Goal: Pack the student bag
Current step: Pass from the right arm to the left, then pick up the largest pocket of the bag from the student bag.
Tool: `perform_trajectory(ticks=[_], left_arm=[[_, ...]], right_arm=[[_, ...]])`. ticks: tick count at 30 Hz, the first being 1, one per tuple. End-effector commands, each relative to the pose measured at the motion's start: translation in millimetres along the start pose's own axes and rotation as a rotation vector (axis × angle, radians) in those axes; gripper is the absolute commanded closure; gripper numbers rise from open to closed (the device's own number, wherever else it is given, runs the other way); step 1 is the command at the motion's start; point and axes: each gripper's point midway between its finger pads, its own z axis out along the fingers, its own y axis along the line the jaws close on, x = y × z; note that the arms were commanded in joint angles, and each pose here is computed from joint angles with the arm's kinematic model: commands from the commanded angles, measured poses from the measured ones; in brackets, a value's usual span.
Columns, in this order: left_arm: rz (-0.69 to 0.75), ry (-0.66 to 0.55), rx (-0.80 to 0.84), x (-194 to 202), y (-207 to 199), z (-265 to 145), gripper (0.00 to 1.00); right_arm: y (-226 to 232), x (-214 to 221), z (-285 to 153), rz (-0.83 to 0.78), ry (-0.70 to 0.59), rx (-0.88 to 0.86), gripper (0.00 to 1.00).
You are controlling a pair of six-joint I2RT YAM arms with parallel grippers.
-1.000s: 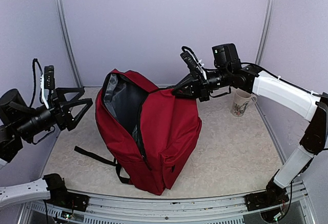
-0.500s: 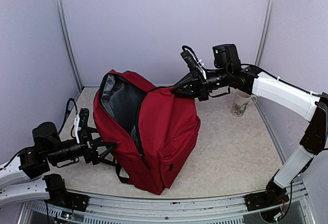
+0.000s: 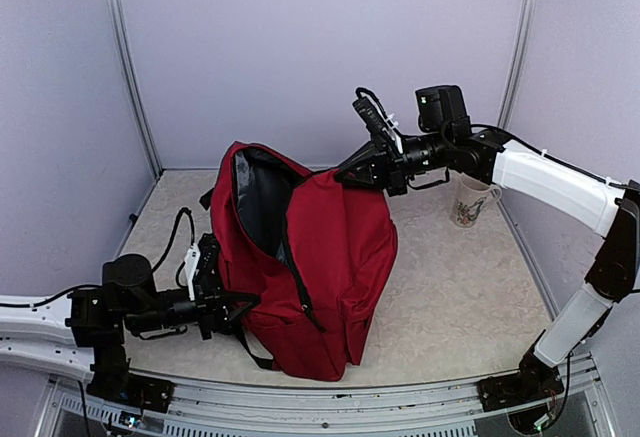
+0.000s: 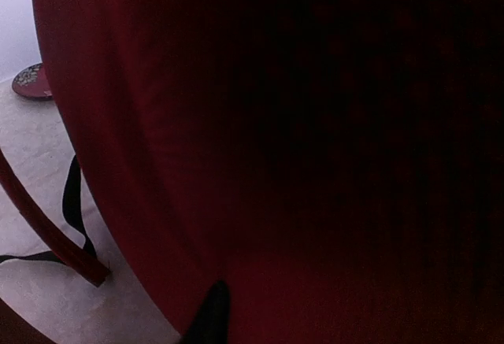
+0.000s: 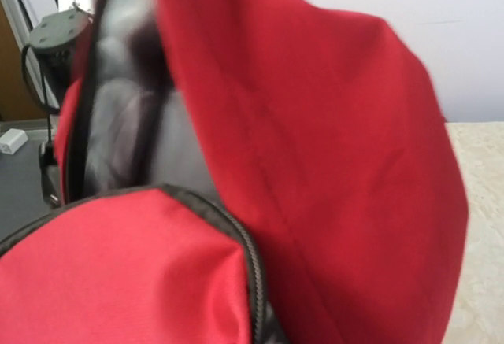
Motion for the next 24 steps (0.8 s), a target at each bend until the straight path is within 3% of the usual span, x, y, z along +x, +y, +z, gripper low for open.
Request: perform_trajectory(ticks=[1,4,12,18,21,24], left_arm=[[0.065,-0.102,0.032,-44,-17,3,1.00],[0.120,-0.160,0.007,-74,-21,-3,1.00],[0.055,-0.171,-0.101,-108,-5,-2,1.00],[-0.045,-0.252,-0.201,-147,24,-23,1.00],[-0.109,-0.281,-0.211,-157,30,-28,1.00],[-0.127,-0.287,-0.209,-161,28,-29,1.00]], right_arm=[[-7,-26,-15,-0.037,-0.046,0.090,1.00],[-24,-39,-21,-0.002,-0.056,0.210,0.97],[-20,-98,-51,-0.088,-0.124,0.358,0.43],[14,-134,-50,-0.227,-0.153,0.391,0.42],[47,-123,-6,-0.370,-0.051,0.408,0.43],[115,-102,49,-0.492,0.012,0.261,0.51]])
